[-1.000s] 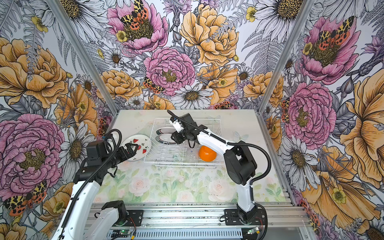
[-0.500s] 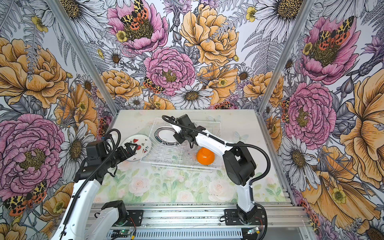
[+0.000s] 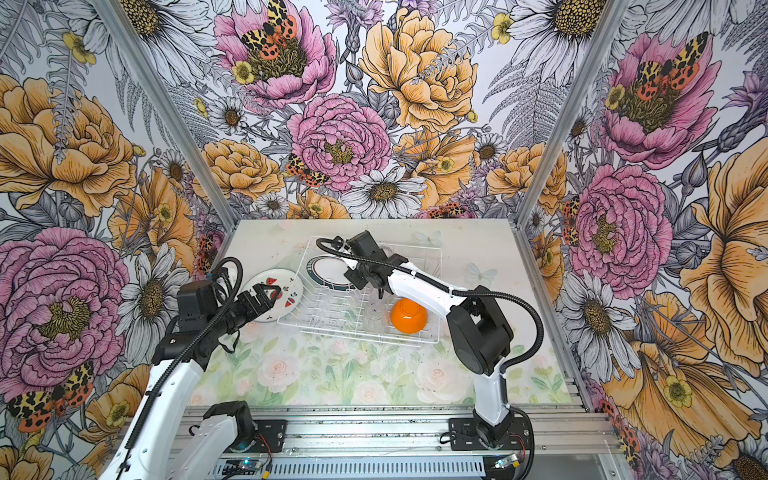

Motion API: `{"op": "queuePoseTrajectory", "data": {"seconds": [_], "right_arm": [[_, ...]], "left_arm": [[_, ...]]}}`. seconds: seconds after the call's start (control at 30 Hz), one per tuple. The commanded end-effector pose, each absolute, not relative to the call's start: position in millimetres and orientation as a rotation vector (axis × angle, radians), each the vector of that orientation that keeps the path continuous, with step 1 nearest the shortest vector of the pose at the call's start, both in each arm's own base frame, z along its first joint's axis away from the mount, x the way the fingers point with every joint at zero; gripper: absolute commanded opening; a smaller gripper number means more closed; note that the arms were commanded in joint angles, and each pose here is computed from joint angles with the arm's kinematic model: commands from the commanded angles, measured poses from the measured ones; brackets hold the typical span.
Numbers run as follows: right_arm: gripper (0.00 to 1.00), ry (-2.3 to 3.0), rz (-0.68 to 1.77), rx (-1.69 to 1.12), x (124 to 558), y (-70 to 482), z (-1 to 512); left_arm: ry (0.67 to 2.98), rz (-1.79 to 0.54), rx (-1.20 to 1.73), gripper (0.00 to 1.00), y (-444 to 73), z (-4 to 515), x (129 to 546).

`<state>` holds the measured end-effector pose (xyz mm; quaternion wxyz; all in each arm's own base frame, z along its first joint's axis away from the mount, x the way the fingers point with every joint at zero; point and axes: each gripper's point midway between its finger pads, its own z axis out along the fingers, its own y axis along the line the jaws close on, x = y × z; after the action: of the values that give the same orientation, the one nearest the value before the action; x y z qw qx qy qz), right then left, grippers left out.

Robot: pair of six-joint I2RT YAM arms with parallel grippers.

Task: Unload the mixed dishes from the dish rack
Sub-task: 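Lift the green-and-red-rimmed plate upright out of the rack with the right gripper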

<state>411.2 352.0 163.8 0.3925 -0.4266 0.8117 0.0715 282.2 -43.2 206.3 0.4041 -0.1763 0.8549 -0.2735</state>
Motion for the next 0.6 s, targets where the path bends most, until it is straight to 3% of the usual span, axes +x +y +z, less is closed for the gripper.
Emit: {"op": "queuePoseTrajectory", "data": {"seconds": [0.0,0.57], "right_arm": [[0.00,1.975,0.241,-0.989,407,356,220],[0.00,1.893,0.387,-0.822,388,345,294]], "left_arm": [[2.114,-0.669,-0.448,0.99,-43,213,283],[2.090,-0.701,-0.443,0.99,-53,213,285]]}}
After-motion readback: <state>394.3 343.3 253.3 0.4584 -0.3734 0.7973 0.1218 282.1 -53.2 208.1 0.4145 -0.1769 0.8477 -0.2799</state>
